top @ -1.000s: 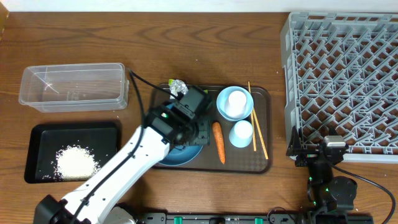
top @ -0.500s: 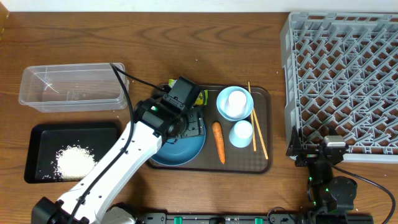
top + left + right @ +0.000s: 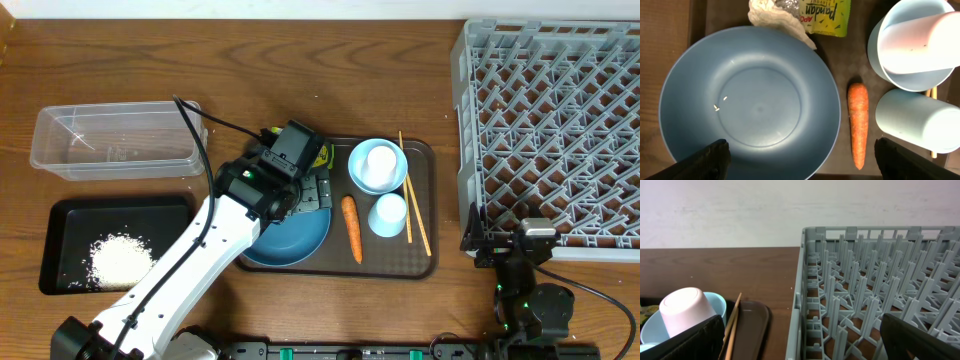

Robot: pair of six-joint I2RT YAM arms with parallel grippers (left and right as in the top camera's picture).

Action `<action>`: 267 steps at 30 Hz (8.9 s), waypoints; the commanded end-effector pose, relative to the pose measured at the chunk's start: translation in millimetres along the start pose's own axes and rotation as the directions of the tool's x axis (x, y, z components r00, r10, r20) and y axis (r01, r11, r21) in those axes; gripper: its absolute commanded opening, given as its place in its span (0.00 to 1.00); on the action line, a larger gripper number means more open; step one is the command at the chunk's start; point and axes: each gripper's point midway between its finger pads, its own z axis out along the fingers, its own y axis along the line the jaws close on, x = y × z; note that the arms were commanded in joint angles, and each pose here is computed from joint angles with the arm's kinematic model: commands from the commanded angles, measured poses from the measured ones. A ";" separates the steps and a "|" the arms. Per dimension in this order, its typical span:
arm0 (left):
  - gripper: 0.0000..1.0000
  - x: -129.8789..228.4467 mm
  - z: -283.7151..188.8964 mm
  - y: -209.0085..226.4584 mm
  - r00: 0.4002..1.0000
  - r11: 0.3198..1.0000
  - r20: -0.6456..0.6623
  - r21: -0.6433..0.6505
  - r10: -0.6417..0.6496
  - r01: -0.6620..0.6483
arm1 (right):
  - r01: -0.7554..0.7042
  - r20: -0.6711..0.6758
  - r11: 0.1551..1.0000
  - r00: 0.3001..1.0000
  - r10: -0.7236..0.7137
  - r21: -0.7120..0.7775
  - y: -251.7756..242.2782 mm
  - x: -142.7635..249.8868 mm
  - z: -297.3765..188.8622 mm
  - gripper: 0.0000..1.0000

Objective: Sort waste into correct bins and load items into the dishwasher rack

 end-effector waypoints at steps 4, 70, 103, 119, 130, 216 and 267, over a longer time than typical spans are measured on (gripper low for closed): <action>0.95 -8.8 -8.1 -6.8 0.999 0.993 -0.044 0.118 0.030 -0.025 | 0.011 0.000 1.000 1.000 -0.011 0.008 -1.8 0.3 -0.3 0.99; 0.81 -85.2 130.8 46.2 0.977 0.974 -0.017 -0.081 0.211 -0.211 | 0.011 0.000 1.000 1.000 -0.011 0.008 -1.8 0.3 -0.3 0.99; 0.65 -76.0 133.6 43.8 0.979 0.977 -0.044 -0.062 0.201 -0.204 | 0.011 0.000 1.000 1.000 -0.011 0.008 -1.8 0.4 -0.3 0.99; 0.38 -78.5 133.8 42.4 0.975 0.974 -0.034 -0.058 0.218 -0.219 | 0.011 0.000 1.000 1.000 -0.011 0.008 -1.8 0.3 -0.3 0.99; 0.34 -85.3 139.6 39.9 0.973 0.972 -0.007 -0.053 0.230 -0.230 | 0.011 0.000 1.000 1.000 -0.011 0.008 -1.8 0.4 -0.3 0.99; 0.84 -131.3 25.6 40.7 0.954 0.984 0.244 0.087 -0.173 0.156 | 0.011 0.000 1.000 1.000 -0.011 0.008 -1.8 0.4 -0.3 0.99; 0.88 -125.2 124.5 33.5 0.984 0.995 0.149 0.033 -0.100 0.096 | 0.011 0.000 1.000 1.000 -0.011 0.008 -1.8 0.3 -0.3 0.99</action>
